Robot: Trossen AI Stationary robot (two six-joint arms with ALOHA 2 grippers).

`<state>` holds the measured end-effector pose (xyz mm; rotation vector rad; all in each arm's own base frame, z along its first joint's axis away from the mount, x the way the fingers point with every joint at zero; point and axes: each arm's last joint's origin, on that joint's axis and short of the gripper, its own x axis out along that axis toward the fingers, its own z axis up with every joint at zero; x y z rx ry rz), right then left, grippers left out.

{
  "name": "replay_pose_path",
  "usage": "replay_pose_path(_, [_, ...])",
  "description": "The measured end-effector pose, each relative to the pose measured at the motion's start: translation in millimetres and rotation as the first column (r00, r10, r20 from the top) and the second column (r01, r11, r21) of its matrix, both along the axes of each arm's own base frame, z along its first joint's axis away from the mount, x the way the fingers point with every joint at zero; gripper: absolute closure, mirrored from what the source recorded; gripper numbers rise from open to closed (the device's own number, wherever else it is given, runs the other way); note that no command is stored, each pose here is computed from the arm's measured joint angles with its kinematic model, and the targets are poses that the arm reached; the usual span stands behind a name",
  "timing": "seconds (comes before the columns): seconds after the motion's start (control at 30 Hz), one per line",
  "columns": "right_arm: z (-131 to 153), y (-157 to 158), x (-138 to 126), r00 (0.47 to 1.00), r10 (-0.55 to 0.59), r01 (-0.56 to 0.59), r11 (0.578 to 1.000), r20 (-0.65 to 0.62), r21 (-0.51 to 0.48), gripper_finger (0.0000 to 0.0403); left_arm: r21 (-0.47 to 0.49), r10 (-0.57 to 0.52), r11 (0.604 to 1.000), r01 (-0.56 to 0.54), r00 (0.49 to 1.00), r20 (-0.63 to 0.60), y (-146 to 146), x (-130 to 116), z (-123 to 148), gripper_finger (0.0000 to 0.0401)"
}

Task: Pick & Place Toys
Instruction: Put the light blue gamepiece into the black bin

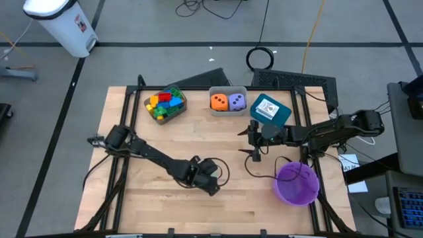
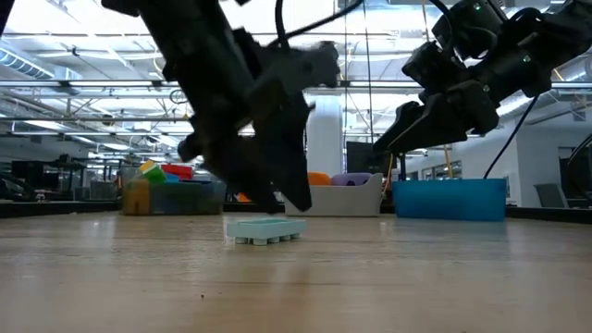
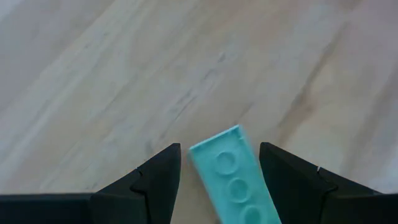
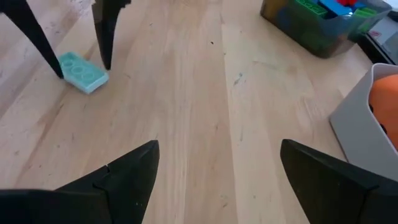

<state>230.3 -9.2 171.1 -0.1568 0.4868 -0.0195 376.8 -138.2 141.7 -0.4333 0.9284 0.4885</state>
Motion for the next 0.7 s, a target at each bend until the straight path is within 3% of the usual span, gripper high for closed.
replay_pose_path(0.17, [0, 0, 0, 1.000, 0.000, 0.000, 1.000, -0.001, 0.002, 0.0078, -0.015, 0.034, 0.999, -0.034, 0.999, -0.022, 1, -1, -5, 0.0176])
replay_pose_path(0.7, [0, 0, 0, 1.000, -0.009, 0.009, 1.000, -0.001, 0.019, 0.0078, 0.013, -0.009, 1.000, 0.012, 0.979, -0.204, 6, -13, -14, 0.0180])
